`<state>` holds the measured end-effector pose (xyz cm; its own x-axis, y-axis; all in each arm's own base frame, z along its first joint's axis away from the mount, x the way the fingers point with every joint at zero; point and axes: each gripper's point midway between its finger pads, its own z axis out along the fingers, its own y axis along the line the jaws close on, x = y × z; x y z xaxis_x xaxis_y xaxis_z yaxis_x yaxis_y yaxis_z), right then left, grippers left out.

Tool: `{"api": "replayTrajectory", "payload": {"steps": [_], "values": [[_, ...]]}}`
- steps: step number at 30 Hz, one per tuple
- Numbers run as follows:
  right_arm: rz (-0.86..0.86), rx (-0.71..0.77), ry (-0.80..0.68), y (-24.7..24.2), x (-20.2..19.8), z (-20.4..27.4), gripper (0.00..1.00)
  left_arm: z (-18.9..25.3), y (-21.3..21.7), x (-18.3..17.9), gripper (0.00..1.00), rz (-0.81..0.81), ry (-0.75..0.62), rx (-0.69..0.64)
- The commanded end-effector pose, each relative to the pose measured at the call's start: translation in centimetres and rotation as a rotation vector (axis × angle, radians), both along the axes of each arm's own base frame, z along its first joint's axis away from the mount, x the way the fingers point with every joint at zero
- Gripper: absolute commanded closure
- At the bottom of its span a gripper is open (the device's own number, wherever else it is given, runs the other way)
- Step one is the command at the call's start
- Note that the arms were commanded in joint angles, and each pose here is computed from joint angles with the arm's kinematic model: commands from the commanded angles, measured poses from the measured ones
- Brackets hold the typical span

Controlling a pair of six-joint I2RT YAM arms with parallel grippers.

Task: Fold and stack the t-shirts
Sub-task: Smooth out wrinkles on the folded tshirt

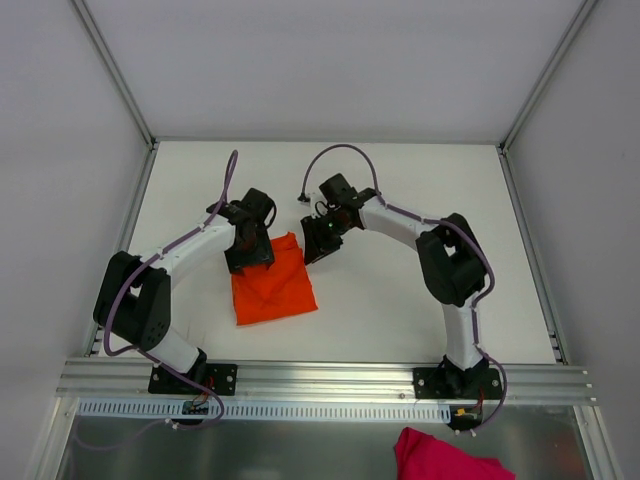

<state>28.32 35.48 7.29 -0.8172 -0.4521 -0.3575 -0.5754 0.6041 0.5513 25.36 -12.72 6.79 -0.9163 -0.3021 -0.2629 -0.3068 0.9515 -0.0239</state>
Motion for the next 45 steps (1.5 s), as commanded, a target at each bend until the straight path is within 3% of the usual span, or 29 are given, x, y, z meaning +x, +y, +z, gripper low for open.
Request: {"api": "replayTrajectory", "payload": {"steps": [1,9,11,18,27,42,45], "values": [[0.009,0.031,-0.038,1.6,1.2,0.5,0.66,1.2,0.7,1.5,0.39,0.023,-0.076,0.007],[0.009,0.022,-0.038,2.0,1.7,-0.3,0.59,1.4,2.9,3.8,0.35,0.070,-0.120,0.007],[0.011,0.022,-0.044,2.2,1.9,-0.2,0.57,1.9,3.0,4.2,0.29,0.063,-0.147,0.007],[0.003,0.027,-0.072,3.2,3.4,0.4,0.53,1.3,4.2,4.7,0.28,0.063,-0.147,0.032],[-0.001,0.043,-0.064,4.9,5.1,-0.3,0.53,1.1,5.4,4.5,0.29,0.076,-0.143,0.040],[0.014,0.004,-0.038,3.6,4.0,-1.6,0.54,-0.1,5.3,4.2,0.31,0.094,-0.123,0.023],[0.014,-0.008,-0.025,3.2,3.6,-2.1,0.60,-0.3,5.3,4.0,0.33,0.096,-0.122,0.016]]}}
